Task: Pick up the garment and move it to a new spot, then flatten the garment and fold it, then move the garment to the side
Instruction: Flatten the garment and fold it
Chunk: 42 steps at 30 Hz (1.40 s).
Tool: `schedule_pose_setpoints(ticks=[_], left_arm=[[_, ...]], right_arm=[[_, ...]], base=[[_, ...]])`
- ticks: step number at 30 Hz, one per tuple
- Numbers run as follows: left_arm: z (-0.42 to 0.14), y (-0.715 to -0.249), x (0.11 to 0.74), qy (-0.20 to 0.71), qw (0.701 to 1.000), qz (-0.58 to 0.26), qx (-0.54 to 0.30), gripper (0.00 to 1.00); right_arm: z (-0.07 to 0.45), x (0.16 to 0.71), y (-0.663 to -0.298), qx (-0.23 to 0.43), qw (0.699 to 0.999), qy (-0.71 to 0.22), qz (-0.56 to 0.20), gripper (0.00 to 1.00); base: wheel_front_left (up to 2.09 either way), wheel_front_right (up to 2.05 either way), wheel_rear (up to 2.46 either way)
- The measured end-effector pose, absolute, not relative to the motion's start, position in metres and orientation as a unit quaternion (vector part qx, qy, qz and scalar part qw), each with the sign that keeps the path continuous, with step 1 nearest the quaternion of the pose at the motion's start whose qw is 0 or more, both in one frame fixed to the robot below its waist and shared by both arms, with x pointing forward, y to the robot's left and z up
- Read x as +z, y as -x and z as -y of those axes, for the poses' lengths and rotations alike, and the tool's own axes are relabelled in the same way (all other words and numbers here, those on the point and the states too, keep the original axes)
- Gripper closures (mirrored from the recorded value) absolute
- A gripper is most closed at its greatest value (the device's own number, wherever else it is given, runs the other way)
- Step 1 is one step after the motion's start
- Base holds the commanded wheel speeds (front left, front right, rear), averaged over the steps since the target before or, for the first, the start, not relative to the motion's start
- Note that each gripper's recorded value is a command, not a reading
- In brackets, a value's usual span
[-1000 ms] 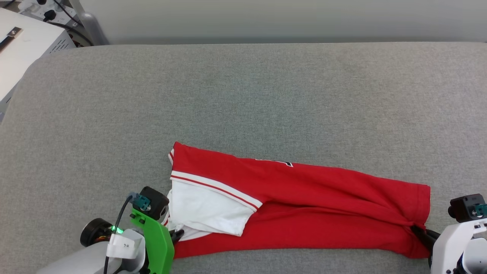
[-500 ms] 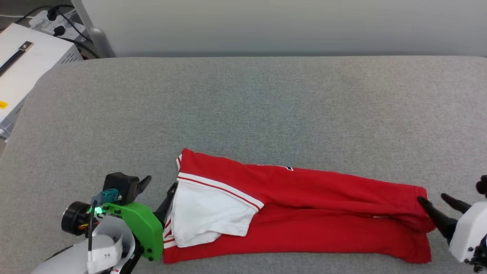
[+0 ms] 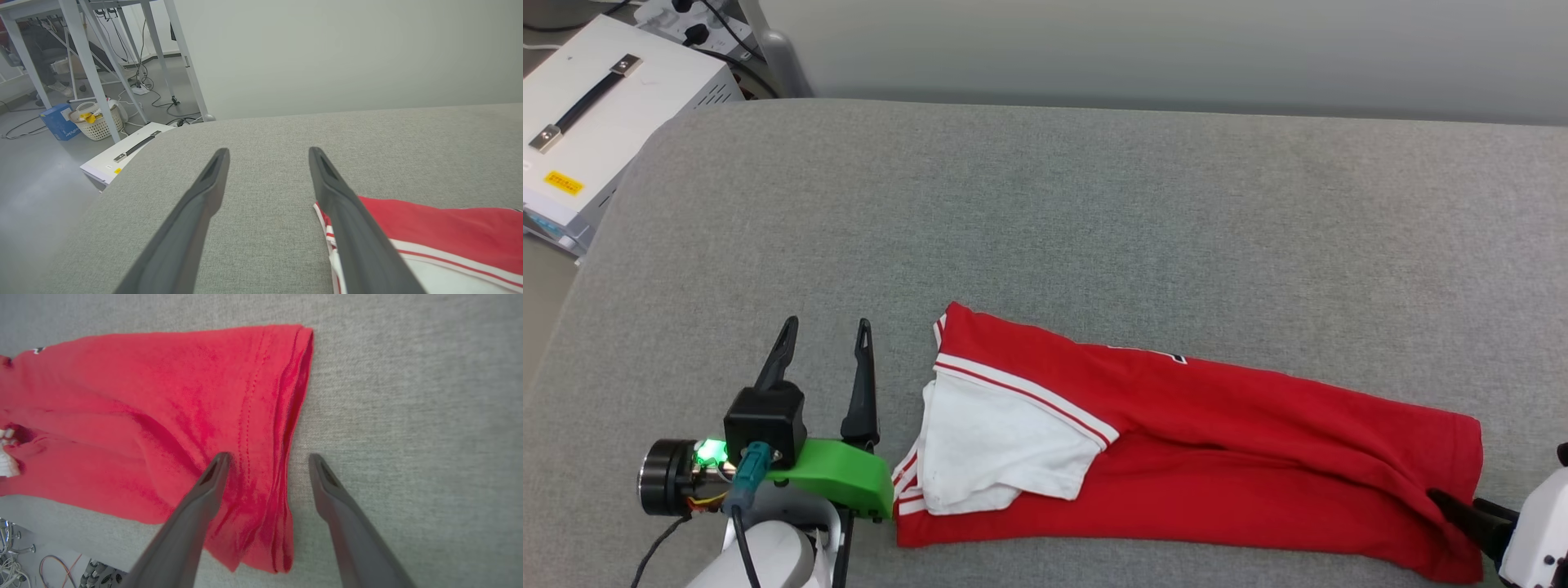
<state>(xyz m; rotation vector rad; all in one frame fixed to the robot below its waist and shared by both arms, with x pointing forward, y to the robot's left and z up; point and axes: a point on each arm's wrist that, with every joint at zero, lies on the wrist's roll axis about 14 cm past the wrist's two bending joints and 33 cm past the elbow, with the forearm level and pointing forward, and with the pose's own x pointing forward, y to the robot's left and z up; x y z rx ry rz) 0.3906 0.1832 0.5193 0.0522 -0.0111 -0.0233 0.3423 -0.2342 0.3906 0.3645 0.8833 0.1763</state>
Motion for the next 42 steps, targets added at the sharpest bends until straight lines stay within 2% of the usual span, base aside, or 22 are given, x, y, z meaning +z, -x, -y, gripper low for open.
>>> schedule_pose_setpoints(ticks=[12, 13, 19, 27, 31, 36, 42], left_arm=[[-0.182, -0.386, 0.505, -0.014, 1.000, 0.014, 0.014, 0.00], [-0.183, -0.385, 0.503, -0.015, 1.000, 0.016, 0.015, 0.00], [-0.188, -0.382, 0.505, -0.021, 0.999, 0.025, 0.020, 0.00], [-0.190, -0.377, 0.508, -0.025, 0.999, 0.032, 0.019, 0.00], [-0.190, -0.376, 0.510, -0.022, 0.999, 0.037, 0.019, 0.00], [-0.189, -0.372, 0.508, -0.024, 0.999, 0.035, 0.015, 0.00], [-0.190, -0.369, 0.510, -0.025, 0.999, 0.038, 0.013, 0.00]], right_arm=[[0.198, 0.369, -0.344, 0.119, 0.861, -0.194, -0.455, 0.00], [0.199, 0.370, -0.347, 0.121, 0.866, -0.185, -0.448, 1.00], [0.212, 0.377, -0.353, 0.113, 0.882, -0.163, -0.428, 1.00], [0.282, 0.401, -0.366, 0.053, 0.912, -0.094, -0.396, 1.00], [0.300, 0.410, -0.367, 0.037, 0.917, -0.074, -0.390, 1.00], [0.292, 0.418, -0.368, 0.049, 0.919, -0.076, -0.384, 1.00], [0.243, 0.437, -0.370, 0.122, 0.920, -0.091, -0.360, 1.00]], base=[[0.00, 0.00, 0.00], [0.00, 0.00, 0.00], [0.00, 0.00, 0.00], [0.00, 0.00, 0.00], [0.00, 0.00, 0.00], [0.00, 0.00, 0.00], [0.00, 0.00, 0.00]])
